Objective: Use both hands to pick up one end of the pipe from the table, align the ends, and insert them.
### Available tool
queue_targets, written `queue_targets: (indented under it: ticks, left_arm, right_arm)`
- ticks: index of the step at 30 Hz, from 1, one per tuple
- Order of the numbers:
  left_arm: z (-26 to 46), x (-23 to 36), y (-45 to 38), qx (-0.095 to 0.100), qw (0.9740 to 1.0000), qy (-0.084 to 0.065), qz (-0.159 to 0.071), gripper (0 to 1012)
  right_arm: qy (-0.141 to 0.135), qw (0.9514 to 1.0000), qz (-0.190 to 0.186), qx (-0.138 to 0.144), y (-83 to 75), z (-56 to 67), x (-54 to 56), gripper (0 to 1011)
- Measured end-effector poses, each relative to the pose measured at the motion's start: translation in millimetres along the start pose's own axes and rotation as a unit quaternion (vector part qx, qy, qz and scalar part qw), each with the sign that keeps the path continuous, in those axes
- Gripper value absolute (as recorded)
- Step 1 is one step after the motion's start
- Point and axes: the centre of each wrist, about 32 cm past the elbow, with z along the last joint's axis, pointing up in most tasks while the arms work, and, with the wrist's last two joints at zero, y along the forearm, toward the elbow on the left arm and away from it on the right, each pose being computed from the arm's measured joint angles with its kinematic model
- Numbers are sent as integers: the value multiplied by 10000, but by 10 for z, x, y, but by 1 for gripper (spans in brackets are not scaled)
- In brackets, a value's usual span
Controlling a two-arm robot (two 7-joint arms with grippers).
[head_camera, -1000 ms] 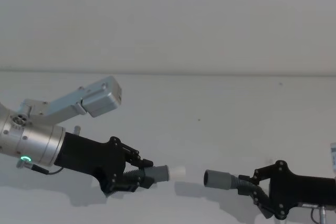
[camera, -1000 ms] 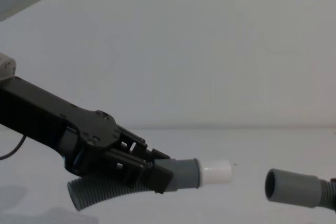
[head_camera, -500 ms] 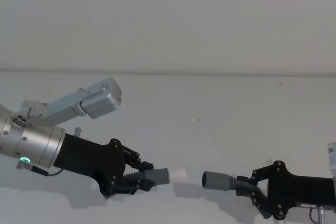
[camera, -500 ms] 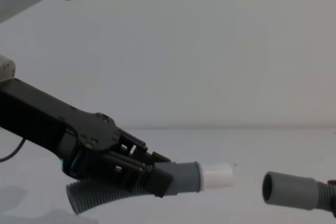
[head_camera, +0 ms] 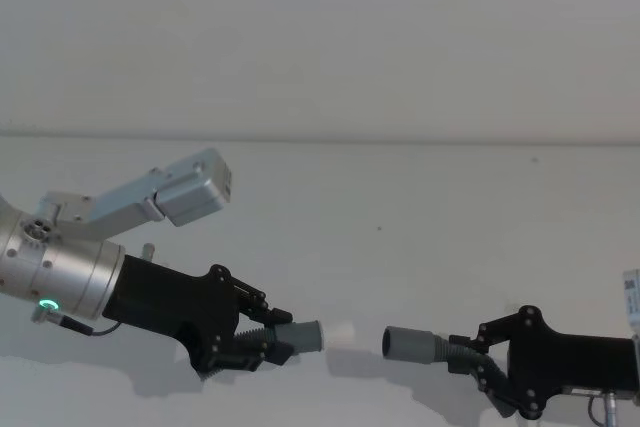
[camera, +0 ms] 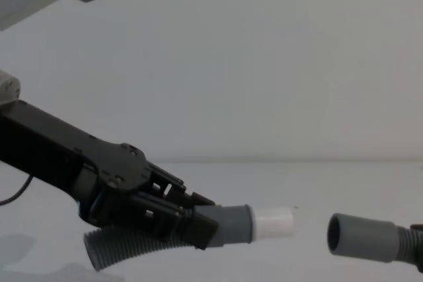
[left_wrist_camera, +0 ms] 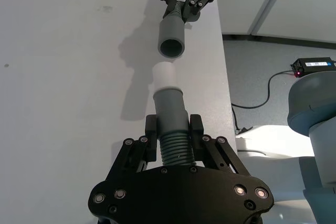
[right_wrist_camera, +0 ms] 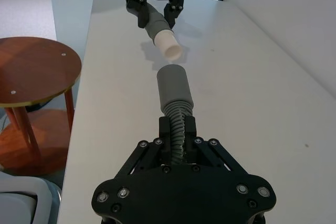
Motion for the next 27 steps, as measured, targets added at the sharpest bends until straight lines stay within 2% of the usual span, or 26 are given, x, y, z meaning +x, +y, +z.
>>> queue_targets:
  ticks: [27]
  left_arm:
    - [16,68,-51,-2,10000,-3,-84,351]
  right_arm:
    - [-12,10000,-18,60,115,46,-8,129]
